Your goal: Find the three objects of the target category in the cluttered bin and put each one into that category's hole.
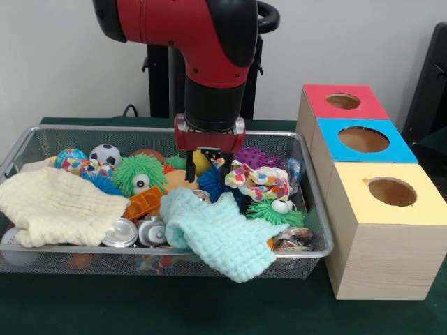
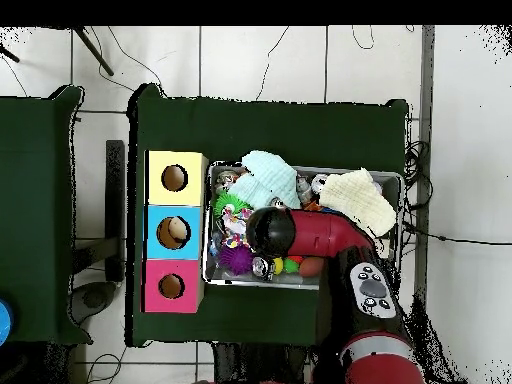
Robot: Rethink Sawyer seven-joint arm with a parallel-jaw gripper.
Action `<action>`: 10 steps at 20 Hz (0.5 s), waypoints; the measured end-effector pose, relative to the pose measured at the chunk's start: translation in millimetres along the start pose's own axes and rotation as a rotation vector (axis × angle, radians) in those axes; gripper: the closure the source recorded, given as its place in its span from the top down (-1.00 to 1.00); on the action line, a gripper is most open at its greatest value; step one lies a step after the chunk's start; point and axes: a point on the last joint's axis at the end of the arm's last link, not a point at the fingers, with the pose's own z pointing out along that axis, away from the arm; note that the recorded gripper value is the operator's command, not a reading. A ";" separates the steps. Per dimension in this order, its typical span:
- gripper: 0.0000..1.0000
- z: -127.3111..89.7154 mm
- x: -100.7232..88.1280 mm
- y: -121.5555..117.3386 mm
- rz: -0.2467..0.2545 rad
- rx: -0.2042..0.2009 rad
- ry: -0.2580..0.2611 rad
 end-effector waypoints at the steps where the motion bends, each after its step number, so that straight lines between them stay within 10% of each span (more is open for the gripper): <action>1: 1.00 1.0 0.0 0.1 0.000 0.000 -0.006; 10: 1.00 12.8 1.4 -1.8 0.005 0.001 -0.036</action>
